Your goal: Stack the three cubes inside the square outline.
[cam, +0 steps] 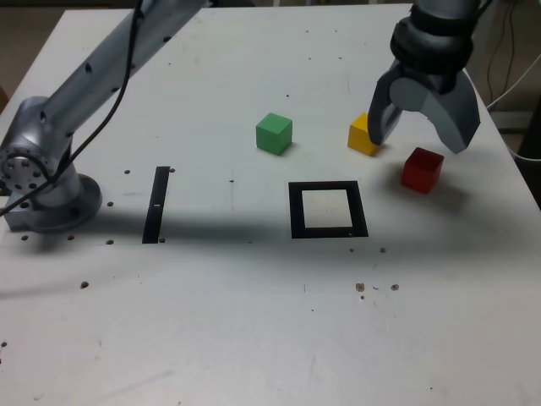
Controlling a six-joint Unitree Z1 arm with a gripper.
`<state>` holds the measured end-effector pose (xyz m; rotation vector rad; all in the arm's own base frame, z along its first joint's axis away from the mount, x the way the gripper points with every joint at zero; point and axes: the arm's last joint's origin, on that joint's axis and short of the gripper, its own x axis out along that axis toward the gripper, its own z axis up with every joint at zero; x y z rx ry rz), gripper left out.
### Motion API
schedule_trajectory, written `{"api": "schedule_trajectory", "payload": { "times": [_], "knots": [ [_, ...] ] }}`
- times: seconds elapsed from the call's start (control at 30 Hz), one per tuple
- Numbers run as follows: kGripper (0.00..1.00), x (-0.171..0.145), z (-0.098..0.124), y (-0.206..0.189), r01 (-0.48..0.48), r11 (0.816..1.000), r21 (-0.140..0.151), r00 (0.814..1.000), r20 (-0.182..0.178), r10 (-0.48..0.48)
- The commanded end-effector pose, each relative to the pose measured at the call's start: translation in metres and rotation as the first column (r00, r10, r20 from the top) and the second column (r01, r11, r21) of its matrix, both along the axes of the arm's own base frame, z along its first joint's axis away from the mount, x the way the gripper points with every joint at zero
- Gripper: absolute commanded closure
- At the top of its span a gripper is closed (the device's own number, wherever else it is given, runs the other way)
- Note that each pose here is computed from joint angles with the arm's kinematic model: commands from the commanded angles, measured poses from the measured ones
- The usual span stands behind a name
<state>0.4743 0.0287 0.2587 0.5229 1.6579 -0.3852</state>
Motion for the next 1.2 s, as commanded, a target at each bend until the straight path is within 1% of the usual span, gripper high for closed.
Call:
{"api": "schedule_trajectory", "payload": {
  "times": [0.0,0.37,0.57,0.7,0.77,0.87,0.97,1.03,1.17],
  "knots": [
    [0.0,0.003,-0.008,-0.002,0.005,1.0,-0.003,1.0,-0.023,-0.005],
    [0.01,0.015,-0.03,-0.005,0.011,1.0,-0.009,0.999,-0.044,-0.011],
    [0.01,0.02,-0.038,-0.005,0.007,1.0,-0.017,0.999,-0.048,-0.008],
    [0.03,0.023,-0.044,-0.005,0.003,1.0,-0.022,0.999,-0.052,-0.004],
    [0.06,0.024,-0.047,-0.005,0.0,1.0,-0.022,0.998,-0.055,-0.002],
    [0.12,0.025,-0.049,-0.005,-0.003,1.0,-0.019,0.998,-0.056,0.002],
    [0.21,0.025,-0.05,-0.005,-0.008,1.0,-0.012,0.998,-0.058,0.007],
    [0.29,0.025,-0.05,-0.004,-0.011,1.0,-0.004,0.998,-0.058,0.011],
    [0.51,0.025,-0.049,-0.004,-0.01,1.0,0.013,0.998,-0.055,0.011]
  ]
}}
